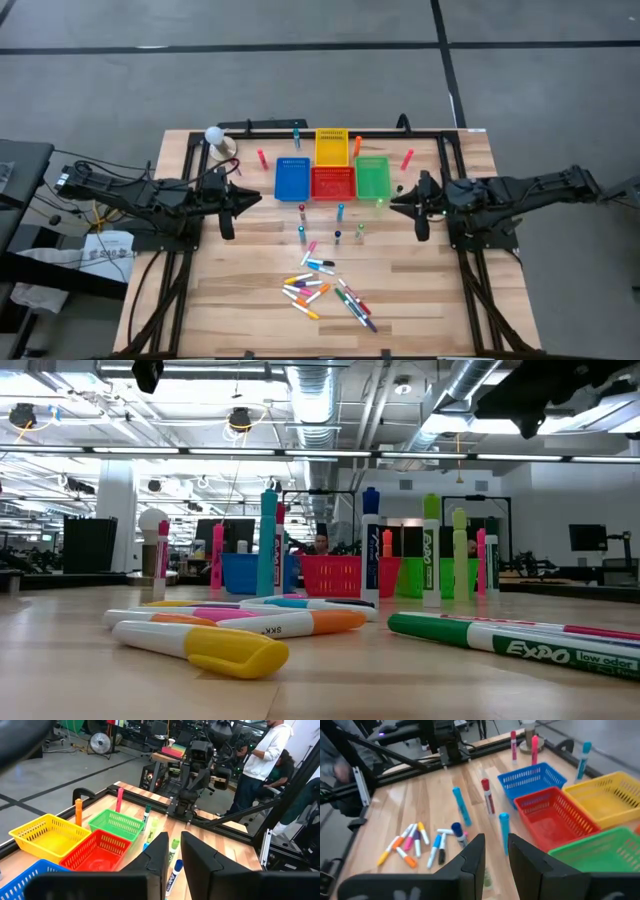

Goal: Pick & Place Markers
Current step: Put the large light green marker pen into the green bin

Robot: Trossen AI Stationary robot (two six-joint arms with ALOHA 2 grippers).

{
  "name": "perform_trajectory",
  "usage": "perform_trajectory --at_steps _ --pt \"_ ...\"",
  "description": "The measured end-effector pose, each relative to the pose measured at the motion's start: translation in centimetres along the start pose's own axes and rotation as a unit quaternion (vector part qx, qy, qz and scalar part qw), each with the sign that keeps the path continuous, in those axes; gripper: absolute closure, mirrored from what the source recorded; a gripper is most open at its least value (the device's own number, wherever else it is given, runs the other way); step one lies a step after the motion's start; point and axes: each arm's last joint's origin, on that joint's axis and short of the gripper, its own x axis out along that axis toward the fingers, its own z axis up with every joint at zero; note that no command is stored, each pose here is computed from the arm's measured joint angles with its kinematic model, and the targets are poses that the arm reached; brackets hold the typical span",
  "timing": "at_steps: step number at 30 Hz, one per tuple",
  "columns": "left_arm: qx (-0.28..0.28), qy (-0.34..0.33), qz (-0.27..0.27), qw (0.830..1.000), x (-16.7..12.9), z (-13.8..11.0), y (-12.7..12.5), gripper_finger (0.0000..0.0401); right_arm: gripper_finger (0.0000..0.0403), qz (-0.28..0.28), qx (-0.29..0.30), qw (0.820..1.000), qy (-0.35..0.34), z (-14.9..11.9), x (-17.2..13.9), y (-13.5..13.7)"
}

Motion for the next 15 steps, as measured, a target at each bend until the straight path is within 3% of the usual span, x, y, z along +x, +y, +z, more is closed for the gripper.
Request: perform_trajectory --at_steps 5,15 --pt "0.001 0.005 -0.019 1.0 -0.1 -0.1 -0.2 0.0333 0.0329 0.009 0.029 1.0 0.0 -0.5 -0.3 1.5" --pt "0.038 0.013 -0.06 0.997 -0.5 -0.3 -1.1 0.031 0.0329 -0.056 0.076 0.995 -0.007 -2.4 1.2 5.0"
